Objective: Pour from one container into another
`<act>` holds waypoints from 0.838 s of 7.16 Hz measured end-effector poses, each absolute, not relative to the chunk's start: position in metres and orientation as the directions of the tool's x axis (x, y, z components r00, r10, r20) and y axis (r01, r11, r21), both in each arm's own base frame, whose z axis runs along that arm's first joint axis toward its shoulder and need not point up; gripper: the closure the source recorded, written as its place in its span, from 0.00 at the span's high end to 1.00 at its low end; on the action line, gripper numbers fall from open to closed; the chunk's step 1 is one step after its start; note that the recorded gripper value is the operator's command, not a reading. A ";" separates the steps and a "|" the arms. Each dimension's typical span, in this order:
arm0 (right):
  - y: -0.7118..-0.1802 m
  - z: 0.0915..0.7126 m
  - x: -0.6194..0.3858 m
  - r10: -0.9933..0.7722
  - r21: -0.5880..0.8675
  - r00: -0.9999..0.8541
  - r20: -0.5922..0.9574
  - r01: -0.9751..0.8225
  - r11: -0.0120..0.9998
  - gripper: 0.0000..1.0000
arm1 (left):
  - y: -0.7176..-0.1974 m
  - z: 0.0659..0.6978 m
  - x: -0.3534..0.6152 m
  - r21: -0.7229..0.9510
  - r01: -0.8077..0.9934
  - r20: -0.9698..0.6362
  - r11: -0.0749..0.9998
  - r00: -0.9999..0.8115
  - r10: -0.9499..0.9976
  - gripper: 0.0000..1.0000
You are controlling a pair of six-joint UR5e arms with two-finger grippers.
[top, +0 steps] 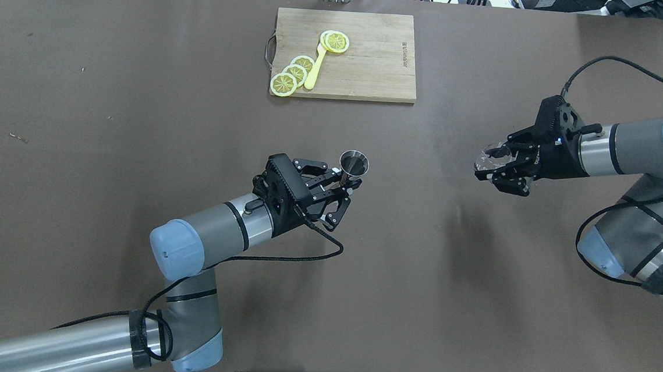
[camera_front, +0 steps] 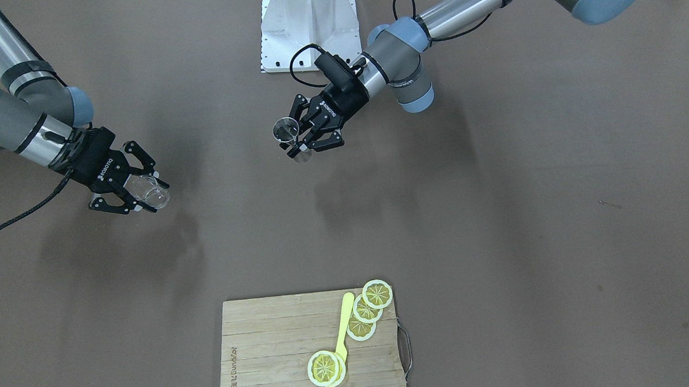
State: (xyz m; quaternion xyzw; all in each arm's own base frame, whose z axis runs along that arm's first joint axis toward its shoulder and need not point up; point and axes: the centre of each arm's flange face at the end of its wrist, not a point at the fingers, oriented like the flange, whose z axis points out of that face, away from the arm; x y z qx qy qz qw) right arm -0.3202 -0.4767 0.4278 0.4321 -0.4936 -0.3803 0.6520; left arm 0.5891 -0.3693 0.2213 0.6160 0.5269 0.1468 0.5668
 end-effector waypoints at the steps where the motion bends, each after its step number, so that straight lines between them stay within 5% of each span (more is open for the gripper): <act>1: -0.469 0.394 -0.316 -0.929 0.941 0.204 0.310 0.072 0.330 0.00 | -0.372 0.222 0.589 0.854 0.481 -0.415 0.197 0.404 0.815 0.00; 6: -0.429 0.258 -0.307 -0.937 0.939 0.178 0.300 0.119 0.323 0.00 | -0.381 0.226 0.587 0.859 0.473 -0.414 0.195 0.418 0.809 0.00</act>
